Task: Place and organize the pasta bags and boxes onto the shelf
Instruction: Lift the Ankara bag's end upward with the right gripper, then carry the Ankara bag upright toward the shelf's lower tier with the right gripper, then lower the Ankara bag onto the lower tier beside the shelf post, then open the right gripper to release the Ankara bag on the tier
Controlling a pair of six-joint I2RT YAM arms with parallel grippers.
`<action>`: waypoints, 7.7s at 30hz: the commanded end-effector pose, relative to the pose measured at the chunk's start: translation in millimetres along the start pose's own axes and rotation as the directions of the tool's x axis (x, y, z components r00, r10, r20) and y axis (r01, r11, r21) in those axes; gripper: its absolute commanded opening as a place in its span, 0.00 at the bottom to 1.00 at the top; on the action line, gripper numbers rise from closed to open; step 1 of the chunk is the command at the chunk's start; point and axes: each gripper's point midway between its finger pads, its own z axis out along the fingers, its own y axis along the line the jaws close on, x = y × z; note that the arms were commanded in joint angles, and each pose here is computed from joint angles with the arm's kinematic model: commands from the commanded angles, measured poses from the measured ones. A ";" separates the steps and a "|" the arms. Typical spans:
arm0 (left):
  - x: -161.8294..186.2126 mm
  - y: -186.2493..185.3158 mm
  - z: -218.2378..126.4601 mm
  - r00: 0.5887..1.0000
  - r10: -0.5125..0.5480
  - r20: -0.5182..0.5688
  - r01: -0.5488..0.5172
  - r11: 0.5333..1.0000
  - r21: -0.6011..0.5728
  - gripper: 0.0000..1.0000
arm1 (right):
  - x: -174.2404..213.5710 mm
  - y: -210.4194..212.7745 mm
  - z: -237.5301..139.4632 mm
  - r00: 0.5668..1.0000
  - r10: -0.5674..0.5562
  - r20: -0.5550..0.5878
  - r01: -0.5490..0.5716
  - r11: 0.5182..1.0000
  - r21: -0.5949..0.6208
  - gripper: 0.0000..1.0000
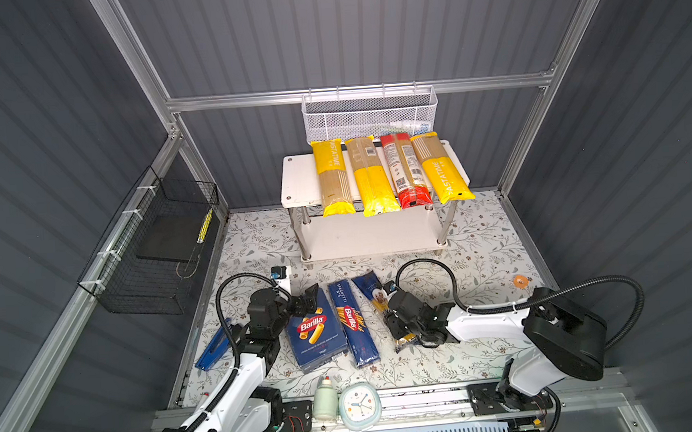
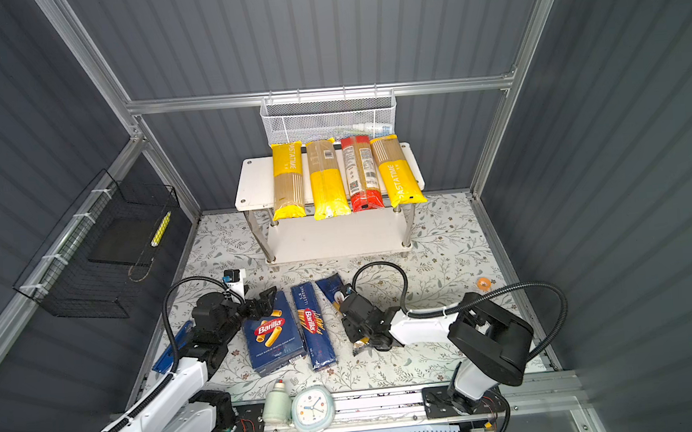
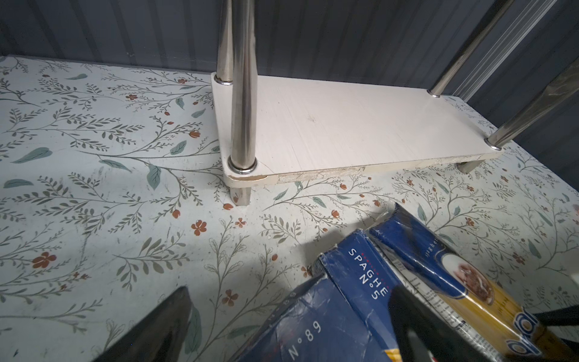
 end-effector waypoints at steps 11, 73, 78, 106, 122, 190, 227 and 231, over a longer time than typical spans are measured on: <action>-11.7 -2.6 -1.9 0.999 0.027 0.027 -0.027 1.000 0.001 0.99 | -7.7 -8.8 -14.4 0.990 0.121 0.067 -0.124 0.992 0.029 0.27; -8.3 -51.6 5.6 1.000 -0.002 0.018 -0.004 0.953 0.303 0.99 | -74.0 -76.9 -136.0 0.911 0.230 0.344 -0.273 0.959 0.082 0.01; -8.3 -52.9 5.3 1.000 0.000 0.019 -0.006 0.950 0.311 0.99 | -82.1 -84.7 -138.3 0.905 0.233 0.356 -0.282 0.955 0.092 0.00; -2.4 -53.0 11.2 1.000 -0.001 -0.003 0.001 0.949 0.315 0.99 | -168.7 -129.9 -111.4 0.887 0.196 0.417 -0.289 0.942 0.171 0.02; -5.4 -50.6 7.7 1.000 0.008 0.009 -0.010 0.956 0.294 0.99 | -194.6 -165.8 -85.9 0.886 0.182 0.426 -0.309 0.918 0.250 0.00; -12.2 -23.9 -3.9 0.998 0.038 0.051 -0.044 0.992 0.118 0.99 | -233.1 -232.2 -24.9 0.860 0.214 0.464 -0.383 0.871 0.308 0.26; -11.9 -19.8 -3.3 0.999 0.021 0.047 -0.026 0.995 0.095 0.99 | -99.9 -141.2 -67.0 0.860 0.401 0.315 -0.432 0.901 0.032 0.61; -11.5 -19.6 -2.5 0.999 0.021 0.043 -0.025 0.995 0.095 0.99 | -110.2 -135.5 -58.0 0.873 0.388 0.297 -0.407 0.913 0.005 0.62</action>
